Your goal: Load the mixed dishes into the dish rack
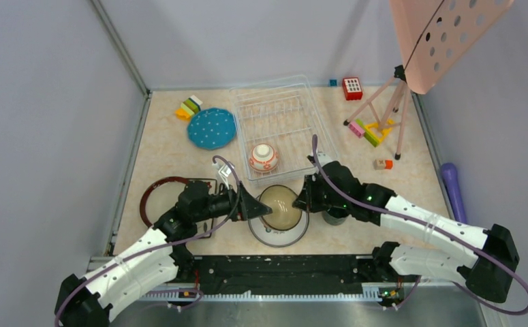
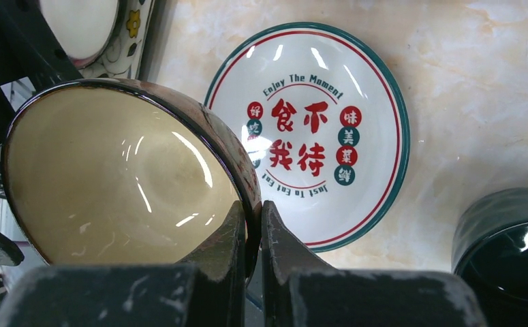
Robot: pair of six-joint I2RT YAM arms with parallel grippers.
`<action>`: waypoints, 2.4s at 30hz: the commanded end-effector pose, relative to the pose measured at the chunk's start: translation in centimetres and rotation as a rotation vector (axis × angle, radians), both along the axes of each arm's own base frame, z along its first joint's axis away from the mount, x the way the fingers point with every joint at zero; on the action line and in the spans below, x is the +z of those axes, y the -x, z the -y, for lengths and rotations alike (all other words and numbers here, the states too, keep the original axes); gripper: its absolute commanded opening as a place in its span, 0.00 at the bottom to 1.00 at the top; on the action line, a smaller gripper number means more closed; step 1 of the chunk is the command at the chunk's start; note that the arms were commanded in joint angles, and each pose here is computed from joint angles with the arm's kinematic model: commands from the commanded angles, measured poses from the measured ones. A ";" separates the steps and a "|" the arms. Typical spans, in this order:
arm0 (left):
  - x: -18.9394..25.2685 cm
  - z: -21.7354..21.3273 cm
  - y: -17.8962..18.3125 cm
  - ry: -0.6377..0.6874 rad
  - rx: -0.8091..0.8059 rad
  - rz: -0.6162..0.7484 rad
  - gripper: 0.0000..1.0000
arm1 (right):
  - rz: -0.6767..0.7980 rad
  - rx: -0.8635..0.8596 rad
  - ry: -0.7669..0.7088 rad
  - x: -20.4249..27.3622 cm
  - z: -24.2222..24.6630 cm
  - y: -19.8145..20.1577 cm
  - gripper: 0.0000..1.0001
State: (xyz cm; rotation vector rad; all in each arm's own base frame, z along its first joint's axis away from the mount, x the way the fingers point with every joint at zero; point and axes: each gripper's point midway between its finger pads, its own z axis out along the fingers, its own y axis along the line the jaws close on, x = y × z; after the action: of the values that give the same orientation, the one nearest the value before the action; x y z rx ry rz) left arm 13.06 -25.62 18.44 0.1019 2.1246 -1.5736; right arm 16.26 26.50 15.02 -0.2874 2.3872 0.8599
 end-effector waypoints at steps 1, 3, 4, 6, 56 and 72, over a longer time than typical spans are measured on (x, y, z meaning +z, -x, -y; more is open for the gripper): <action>2.7 0.4 -0.3 0.080 0.000 0.033 0.98 | 0.100 0.030 -0.254 7.4 -3.0 -1.2 0.00; 2.6 0.4 -0.3 0.079 0.002 0.019 0.98 | 0.100 0.035 -0.260 7.6 -3.1 -1.3 0.00; 2.6 0.4 -0.3 0.079 0.003 0.016 0.97 | 0.100 0.039 -0.264 7.7 -3.3 -1.4 0.00; 2.5 0.4 -0.4 0.079 0.004 0.011 0.96 | 0.097 0.044 -0.270 7.7 -3.5 -1.4 0.00; 6.0 -0.7 -4.9 -0.105 0.145 0.180 0.00 | 0.133 -0.027 -0.203 7.3 -0.9 -2.6 0.72; 16.0 -1.3 -13.4 -0.349 0.312 0.546 0.00 | 0.274 -0.266 -0.155 10.6 5.4 -3.8 0.70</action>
State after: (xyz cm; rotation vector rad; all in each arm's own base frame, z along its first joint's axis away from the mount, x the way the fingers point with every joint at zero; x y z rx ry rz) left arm 23.44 -24.16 27.95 0.2134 2.0773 -0.9341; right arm 19.03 23.24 22.23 -0.0992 2.1329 0.8823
